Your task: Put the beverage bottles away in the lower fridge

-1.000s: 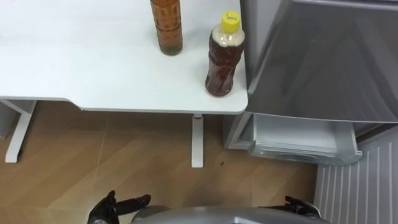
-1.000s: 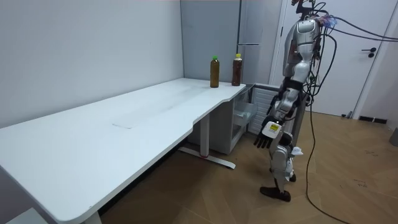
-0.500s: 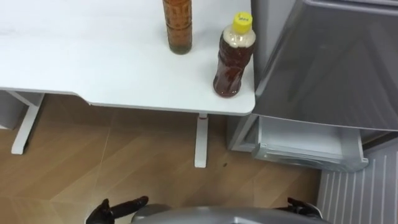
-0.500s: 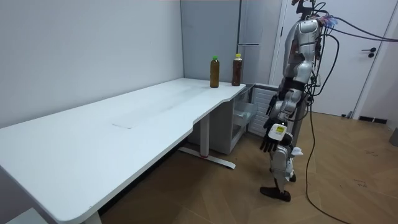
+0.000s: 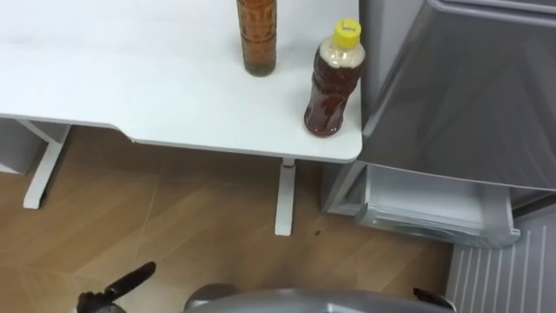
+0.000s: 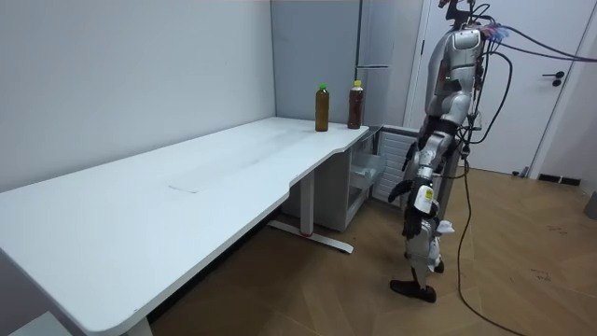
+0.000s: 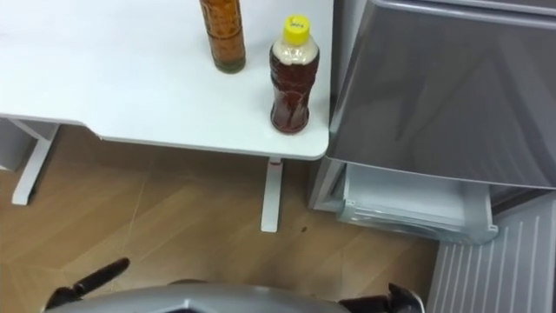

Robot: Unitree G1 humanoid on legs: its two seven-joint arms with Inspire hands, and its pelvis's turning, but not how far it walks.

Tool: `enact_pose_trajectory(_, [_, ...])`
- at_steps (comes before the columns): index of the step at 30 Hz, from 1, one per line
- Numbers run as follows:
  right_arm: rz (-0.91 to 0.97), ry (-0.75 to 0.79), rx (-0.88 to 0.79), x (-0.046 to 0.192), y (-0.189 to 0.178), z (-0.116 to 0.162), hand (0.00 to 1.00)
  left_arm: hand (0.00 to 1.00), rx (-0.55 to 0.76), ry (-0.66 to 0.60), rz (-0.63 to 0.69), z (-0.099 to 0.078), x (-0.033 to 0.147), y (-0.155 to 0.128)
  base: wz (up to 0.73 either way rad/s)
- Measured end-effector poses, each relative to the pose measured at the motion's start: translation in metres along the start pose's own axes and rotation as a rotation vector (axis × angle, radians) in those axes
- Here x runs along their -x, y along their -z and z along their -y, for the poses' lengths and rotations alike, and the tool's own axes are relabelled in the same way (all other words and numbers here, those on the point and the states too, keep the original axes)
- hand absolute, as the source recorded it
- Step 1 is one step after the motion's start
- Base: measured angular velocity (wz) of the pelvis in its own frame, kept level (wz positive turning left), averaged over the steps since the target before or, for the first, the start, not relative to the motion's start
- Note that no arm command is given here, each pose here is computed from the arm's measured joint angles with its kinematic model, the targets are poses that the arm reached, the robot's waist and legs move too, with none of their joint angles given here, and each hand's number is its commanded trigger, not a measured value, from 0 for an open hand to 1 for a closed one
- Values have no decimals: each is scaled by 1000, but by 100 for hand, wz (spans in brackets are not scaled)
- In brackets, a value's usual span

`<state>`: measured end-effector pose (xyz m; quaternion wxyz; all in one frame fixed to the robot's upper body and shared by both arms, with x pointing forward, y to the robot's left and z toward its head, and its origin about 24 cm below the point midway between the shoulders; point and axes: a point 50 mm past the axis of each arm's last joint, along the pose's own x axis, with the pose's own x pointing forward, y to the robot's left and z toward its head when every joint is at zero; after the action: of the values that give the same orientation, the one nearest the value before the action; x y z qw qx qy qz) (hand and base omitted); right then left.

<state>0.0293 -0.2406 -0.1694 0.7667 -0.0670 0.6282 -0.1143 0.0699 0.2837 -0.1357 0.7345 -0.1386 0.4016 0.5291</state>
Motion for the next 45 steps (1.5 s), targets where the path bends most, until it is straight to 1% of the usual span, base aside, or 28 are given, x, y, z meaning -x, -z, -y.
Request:
enact_pose_trajectory(1, [3,2,4,0,0,0,0,0,17,-12,30,1,0,-6,0])
enact_pose_trajectory(3, [14,10,8,0,0,1,0,0,85,-56,143,5,3,-28,-4])
enact_pose_trajectory(4, [19,10,7,1,0,1,0,0,101,-65,168,6,5,-33,0])
enact_pose_trajectory(6, [28,10,8,1,0,1,0,0,157,-82,259,10,11,-52,0])
enact_pose_trajectory(7, [31,9,7,1,-1,1,0,0,172,-84,277,11,13,-56,0])
enact_pose_trajectory(9, [50,4,13,1,-3,0,0,0,226,-94,360,15,22,-77,0])
enact_pose_trajectory(10, [53,3,14,1,-4,0,0,0,231,-97,386,17,24,-81,0])
enact_pose_trajectory(12, [65,-5,22,0,-7,-1,0,0,263,-107,486,19,34,-98,0])
enact_pose_trajectory(14, [70,-6,23,0,-8,-1,0,0,294,-104,531,21,39,-107,0])
enact_pose_trajectory(16, [69,-6,21,1,-7,-1,0,0,269,-99,593,23,45,-113,0])
enact_pose_trajectory(19, [69,-16,20,1,-7,-2,0,0,275,-46,707,29,62,-130,6])
enact_pose_trajectory(21, [65,-24,24,0,-7,-1,0,0,242,7,845,38,82,-146,11])
enact_pose_trajectory(22, [63,-24,24,1,-6,-1,0,0,230,23,877,40,86,-149,10])
enact_pose_trajectory(23, [62,-24,20,1,-5,0,0,0,214,54,940,44,96,-155,4])
enact_pose_trajectory(24, [63,-27,16,1,-6,0,0,0,216,80,991,47,105,-161,0])
enact_pose_trajectory(25, [62,-29,12,1,-6,0,0,0,224,97,1015,48,110,-164,0])
enact_pose_trajectory(27, [63,-37,-10,1,-6,1,0,0,276,172,1098,52,133,-176,0])
enact_pose_trajectory(30, [53,-32,-30,1,-4,4,0,0,306,257,1158,56,152,-183,0])
enact_pose_trajectory(31, [52,-32,-32,1,-4,4,0,0,304,273,1165,58,155,-183,0])
enact_pose_trajectory(34, [61,-41,-48,0,-9,3,0,0,219,334,1221,67,163,-181,0])
enact_pose_trajectory(36, [67,-60,-39,-1,-11,2,0,0,154,414,1283,75,176,-181,0])
enact_pose_trajectory(37, [67,-63,-38,0,-11,2,0,0,139,435,1299,76,179,-181,0])
enact_pose_trajectory(42, [68,-75,-17,-1,-14,2,0,0,66,680,1384,91,211,-178,-5])
enact_pose_trajectory(43, [70,-76,-13,-1,-14,1,0,0,56,704,1387,92,213,-177,0])
enact_pose_trajectory(45, [78,-79,-1,-1,-17,0,0,0,26,797,1400,97,223,-174,0])
